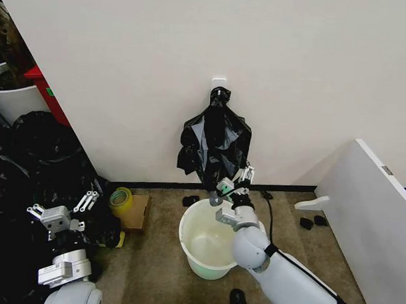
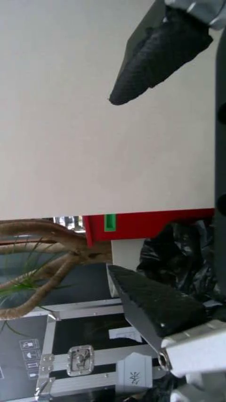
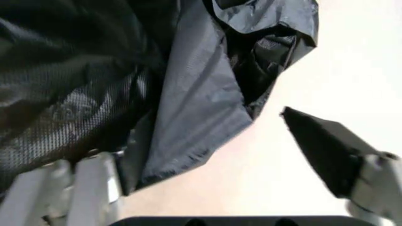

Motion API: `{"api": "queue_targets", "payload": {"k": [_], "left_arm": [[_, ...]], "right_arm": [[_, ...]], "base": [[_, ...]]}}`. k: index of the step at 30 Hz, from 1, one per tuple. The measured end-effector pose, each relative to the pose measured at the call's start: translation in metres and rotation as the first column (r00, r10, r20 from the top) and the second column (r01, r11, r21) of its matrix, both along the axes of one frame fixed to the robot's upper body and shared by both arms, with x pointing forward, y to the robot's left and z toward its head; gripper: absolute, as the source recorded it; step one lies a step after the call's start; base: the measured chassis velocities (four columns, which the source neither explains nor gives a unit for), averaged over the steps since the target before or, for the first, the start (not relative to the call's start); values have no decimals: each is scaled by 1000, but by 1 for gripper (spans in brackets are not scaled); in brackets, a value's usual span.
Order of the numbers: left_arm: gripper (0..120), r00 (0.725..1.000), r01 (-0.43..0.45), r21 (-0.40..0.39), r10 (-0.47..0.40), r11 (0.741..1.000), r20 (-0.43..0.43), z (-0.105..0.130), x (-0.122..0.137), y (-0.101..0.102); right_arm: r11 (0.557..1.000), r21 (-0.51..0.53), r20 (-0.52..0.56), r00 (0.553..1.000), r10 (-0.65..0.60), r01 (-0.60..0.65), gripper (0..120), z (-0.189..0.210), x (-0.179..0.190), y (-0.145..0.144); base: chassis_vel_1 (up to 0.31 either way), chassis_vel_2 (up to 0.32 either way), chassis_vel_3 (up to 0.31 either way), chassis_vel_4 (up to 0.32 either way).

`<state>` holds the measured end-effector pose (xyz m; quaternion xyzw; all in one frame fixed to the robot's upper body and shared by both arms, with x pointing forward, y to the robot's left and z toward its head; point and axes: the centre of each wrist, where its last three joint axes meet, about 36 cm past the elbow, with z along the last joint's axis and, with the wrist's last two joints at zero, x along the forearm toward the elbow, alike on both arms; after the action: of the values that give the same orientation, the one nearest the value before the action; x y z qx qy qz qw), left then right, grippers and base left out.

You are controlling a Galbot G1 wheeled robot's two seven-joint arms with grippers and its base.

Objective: Place the garbage bag over the trash bin.

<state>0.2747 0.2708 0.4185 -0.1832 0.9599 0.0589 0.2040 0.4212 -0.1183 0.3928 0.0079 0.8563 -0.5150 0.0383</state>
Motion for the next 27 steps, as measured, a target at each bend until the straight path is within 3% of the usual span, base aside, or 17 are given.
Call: {"api": "queue_targets", "payload": {"k": [6,8,10,12,19,22,24,25,26,27], "left_arm": [[100,1000,-1,2,1,1000,4,3,-2,-1],[100,1000,-1,3,1,1000,4,3,-3,-1],[100,1000,-1,4,1,1000,3,3,-3,-1],[100,1000,0,6,0,1000,4,4,-3,0],[100,1000,7,14,-7,1000,14,6,0,1],[100,1000,19,24,-19,1000,13,5,4,3],[100,998,61,20,-61,998,23,5,12,6],[100,998,61,20,-61,998,23,5,12,6],[100,995,97,7,-97,995,34,6,17,8],[100,973,225,-41,-221,974,70,8,25,10]], "right_arm": [[1000,-22,8,1000,-16,16,53,-3,0,-7],[1000,-9,23,1000,-9,10,42,-3,-4,-8],[1000,-8,24,1000,-8,8,41,-3,-5,-8],[1000,15,49,999,7,-8,29,-3,-12,-8],[999,38,83,996,22,-25,6,-2,-13,-16],[987,130,112,990,85,-99,0,1,-15,-19],[942,275,125,979,161,-190,0,6,-20,-16],[942,275,125,979,161,-190,0,6,-20,-16],[909,351,128,973,193,-226,0,10,-22,-14],[839,469,128,961,243,-275,0,17,-25,-9]], "base": [[0,0,0,0],[0,0,0,0],[0,0,0,0],[0,0,0,0],[0,0,0,0],[0,0,0,0],[0,0,0,0],[0,0,0,0],[0,0,0,0],[0,0,0,0]]}}
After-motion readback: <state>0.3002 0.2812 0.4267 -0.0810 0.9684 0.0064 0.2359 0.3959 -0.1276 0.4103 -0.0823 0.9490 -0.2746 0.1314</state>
